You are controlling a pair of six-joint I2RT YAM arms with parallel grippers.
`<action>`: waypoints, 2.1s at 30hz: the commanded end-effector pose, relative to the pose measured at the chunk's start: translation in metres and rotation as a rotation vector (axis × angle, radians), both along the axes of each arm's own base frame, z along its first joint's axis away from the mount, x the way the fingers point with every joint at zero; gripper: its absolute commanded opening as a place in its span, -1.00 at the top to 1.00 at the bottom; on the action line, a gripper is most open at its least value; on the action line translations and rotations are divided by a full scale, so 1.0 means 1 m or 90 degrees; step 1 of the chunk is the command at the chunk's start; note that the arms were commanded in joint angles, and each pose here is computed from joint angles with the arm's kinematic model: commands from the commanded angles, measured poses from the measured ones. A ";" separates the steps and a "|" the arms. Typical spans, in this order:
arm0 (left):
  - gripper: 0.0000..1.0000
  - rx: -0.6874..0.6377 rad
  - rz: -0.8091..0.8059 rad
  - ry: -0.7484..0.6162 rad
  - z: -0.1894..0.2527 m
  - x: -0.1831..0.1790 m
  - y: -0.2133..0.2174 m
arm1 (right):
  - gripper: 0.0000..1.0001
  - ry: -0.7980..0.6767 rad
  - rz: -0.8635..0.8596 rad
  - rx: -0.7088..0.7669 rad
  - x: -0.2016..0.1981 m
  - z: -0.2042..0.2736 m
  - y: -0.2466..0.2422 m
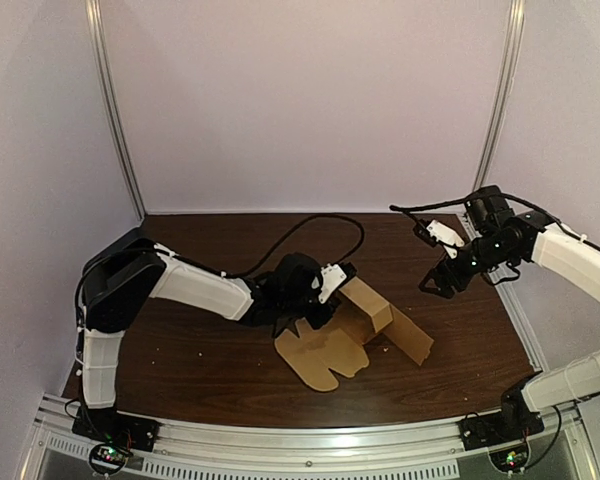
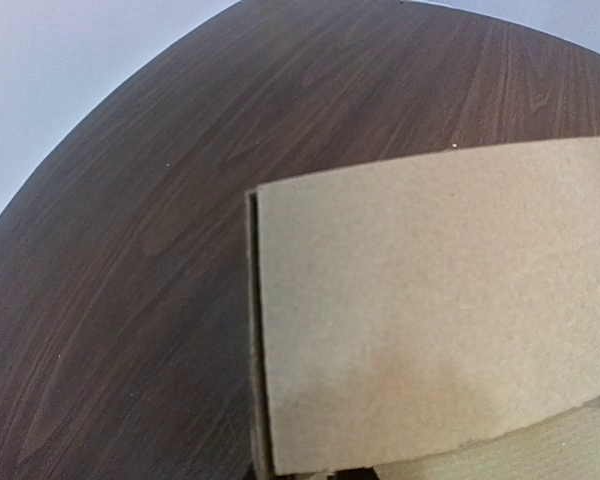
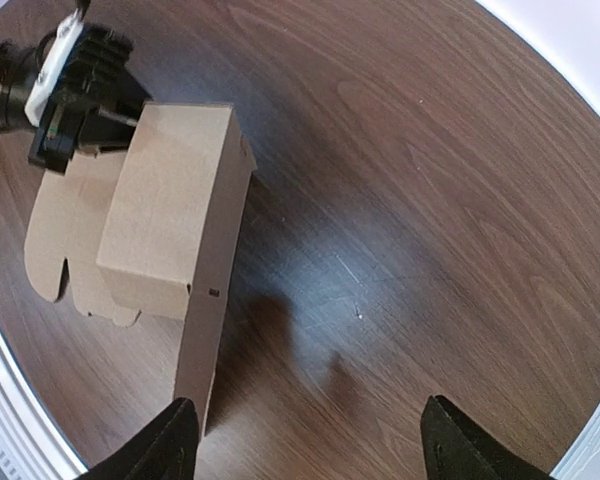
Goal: Fold the paper box
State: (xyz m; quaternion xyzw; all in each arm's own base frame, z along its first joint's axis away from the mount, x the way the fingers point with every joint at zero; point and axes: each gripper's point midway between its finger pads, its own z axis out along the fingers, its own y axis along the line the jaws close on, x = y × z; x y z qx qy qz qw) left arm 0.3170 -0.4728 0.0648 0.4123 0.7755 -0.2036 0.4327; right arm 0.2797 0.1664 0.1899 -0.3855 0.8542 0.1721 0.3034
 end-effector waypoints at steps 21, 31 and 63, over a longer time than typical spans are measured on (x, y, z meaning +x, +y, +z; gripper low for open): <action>0.93 -0.026 0.448 0.067 0.012 -0.013 0.150 | -0.31 0.139 0.182 -0.111 0.003 -0.091 0.006; 0.41 0.070 0.422 0.117 -0.006 -0.078 0.178 | -0.32 0.178 0.256 -0.021 0.011 -0.086 0.046; -0.44 -0.088 0.260 0.114 0.094 0.028 0.140 | 0.71 0.055 0.112 -0.175 0.061 -0.099 0.129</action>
